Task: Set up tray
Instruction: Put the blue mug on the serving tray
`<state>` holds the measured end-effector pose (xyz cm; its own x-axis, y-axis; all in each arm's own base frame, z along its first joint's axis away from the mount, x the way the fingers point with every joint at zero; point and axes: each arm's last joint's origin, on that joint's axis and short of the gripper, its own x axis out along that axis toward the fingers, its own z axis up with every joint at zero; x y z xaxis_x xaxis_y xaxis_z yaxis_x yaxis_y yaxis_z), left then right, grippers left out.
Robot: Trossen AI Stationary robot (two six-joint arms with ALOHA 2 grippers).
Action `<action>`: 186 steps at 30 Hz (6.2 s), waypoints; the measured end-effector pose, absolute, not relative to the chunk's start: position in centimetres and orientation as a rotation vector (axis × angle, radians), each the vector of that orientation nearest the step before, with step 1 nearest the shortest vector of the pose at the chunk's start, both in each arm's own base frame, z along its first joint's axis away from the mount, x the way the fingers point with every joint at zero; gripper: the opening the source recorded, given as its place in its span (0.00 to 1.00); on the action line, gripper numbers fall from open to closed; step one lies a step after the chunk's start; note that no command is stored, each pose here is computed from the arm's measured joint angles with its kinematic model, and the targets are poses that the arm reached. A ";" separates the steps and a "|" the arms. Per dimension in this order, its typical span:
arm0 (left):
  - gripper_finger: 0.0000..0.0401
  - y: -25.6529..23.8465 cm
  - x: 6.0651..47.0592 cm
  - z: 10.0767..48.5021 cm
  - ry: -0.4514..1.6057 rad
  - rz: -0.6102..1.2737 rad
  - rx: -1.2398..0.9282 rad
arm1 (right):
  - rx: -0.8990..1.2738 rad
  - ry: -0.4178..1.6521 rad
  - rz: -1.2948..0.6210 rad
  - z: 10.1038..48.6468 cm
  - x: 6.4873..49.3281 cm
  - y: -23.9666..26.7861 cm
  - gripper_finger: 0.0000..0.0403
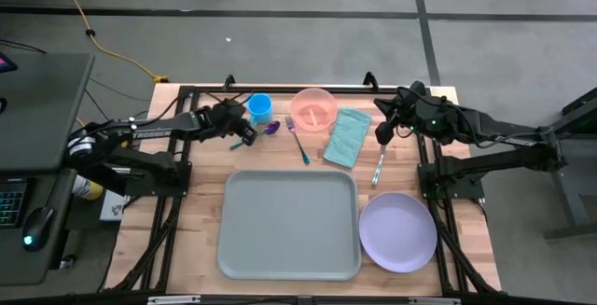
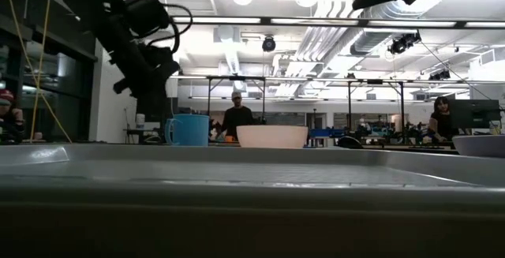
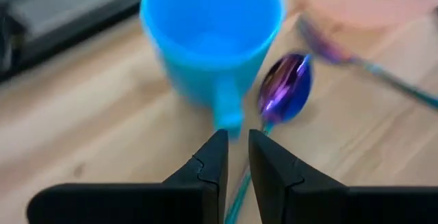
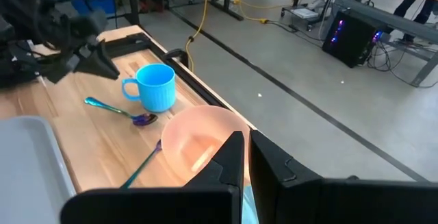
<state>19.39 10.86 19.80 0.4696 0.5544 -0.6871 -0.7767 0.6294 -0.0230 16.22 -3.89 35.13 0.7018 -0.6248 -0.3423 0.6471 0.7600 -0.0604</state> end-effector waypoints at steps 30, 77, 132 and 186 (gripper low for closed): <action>0.56 14.3 20.2 28.5 1.147 0.448 0.225 | 0.087 0.435 -0.580 34.5 16.2 -3.5 0.00; 0.70 24.3 26.2 23.9 1.322 0.706 -0.247 | 0.167 0.435 -0.547 34.3 16.2 -3.4 0.00; 0.04 24.0 26.0 23.8 1.373 0.544 -0.179 | 0.224 0.436 -0.499 34.3 16.2 -3.2 0.00; 0.03 4.9 38.0 35.6 0.983 0.066 -0.031 | 0.116 0.414 -0.619 34.8 15.6 -3.6 0.00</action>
<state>38.02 4.85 35.56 0.5527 0.0419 -0.8323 -0.0703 0.9975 0.0036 15.62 -3.57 34.80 0.7355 -0.5392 -0.4102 0.5849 0.8109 -0.0171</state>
